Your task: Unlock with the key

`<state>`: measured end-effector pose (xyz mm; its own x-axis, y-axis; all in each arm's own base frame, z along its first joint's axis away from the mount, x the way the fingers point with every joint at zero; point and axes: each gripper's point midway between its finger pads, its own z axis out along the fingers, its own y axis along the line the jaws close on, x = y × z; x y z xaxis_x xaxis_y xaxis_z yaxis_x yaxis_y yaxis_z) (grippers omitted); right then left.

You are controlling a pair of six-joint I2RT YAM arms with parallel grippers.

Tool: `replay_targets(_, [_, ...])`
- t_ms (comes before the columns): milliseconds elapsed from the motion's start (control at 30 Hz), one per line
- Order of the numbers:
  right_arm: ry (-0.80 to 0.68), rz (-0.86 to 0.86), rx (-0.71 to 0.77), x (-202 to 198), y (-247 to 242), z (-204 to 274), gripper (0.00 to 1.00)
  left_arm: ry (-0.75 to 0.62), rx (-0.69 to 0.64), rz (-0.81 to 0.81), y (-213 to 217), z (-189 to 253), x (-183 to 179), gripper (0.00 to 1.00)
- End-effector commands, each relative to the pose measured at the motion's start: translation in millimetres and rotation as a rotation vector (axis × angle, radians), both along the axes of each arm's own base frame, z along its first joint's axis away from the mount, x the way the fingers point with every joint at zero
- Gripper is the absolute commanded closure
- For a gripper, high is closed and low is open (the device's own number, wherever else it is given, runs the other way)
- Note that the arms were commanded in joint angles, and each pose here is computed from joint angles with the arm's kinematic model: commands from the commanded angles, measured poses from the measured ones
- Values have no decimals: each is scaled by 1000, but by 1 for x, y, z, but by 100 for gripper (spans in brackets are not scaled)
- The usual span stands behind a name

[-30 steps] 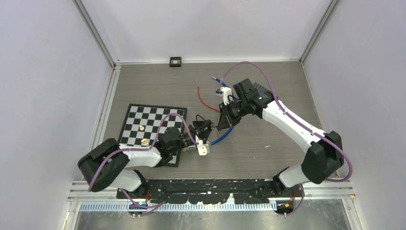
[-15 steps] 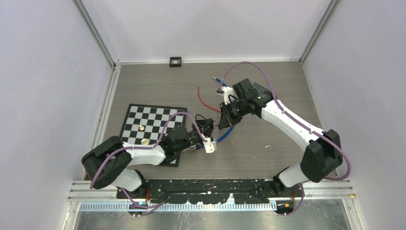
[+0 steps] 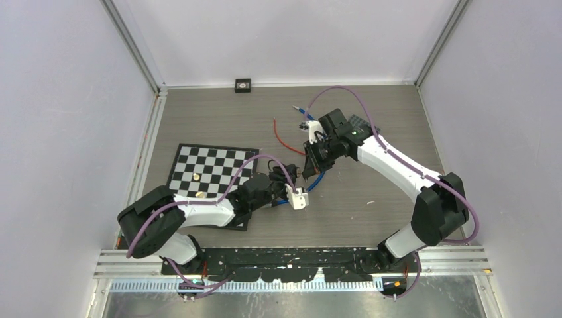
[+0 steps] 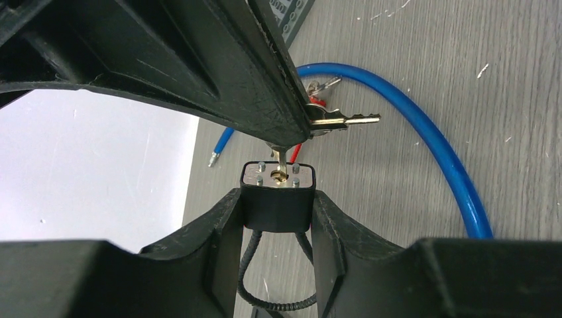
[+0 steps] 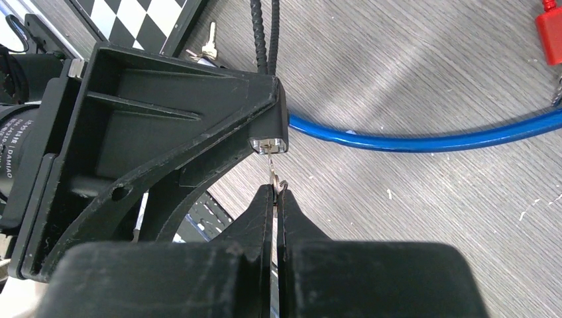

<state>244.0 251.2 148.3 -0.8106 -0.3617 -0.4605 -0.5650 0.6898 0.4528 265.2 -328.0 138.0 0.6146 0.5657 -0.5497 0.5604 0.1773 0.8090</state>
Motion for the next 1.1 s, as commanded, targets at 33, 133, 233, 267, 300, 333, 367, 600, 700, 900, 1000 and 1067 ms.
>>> replay_targets(33, [-48,-11,59,20,16,18,99,-52,-69,-40,-17,31,-3,100])
replay_targets(133, [-16,-15,90,21,19,20,99,-47,-70,-41,-19,31,-3,100])
replay_targets(233, [36,-34,131,24,21,19,99,-36,-86,-14,-17,32,0,100])
replay_targets(267, [61,-44,150,24,22,17,100,-35,-97,2,-16,34,2,100])
replay_targets(300, [82,-57,169,25,22,15,100,-38,-108,11,-15,36,3,100])
replay_targets(333, [100,-68,185,25,22,13,100,-43,-123,18,-15,38,4,100])
replay_targets(367, [109,-75,198,25,22,11,100,-46,-130,22,-15,40,5,100])
replay_targets(600, [104,-105,222,25,21,10,100,-40,-151,4,-15,41,0,100])
replay_targets(700, [129,-134,246,27,20,8,100,-52,-162,0,-13,43,-1,100])
replay_targets(900, [115,-153,237,29,13,5,100,-60,-184,-9,-10,45,-2,100])
replay_targets(1000, [59,-132,200,30,8,6,100,-25,-209,-48,-10,44,-8,100])
replay_targets(1067, [14,-113,183,29,6,7,100,-1,-210,-62,-10,42,-10,100])
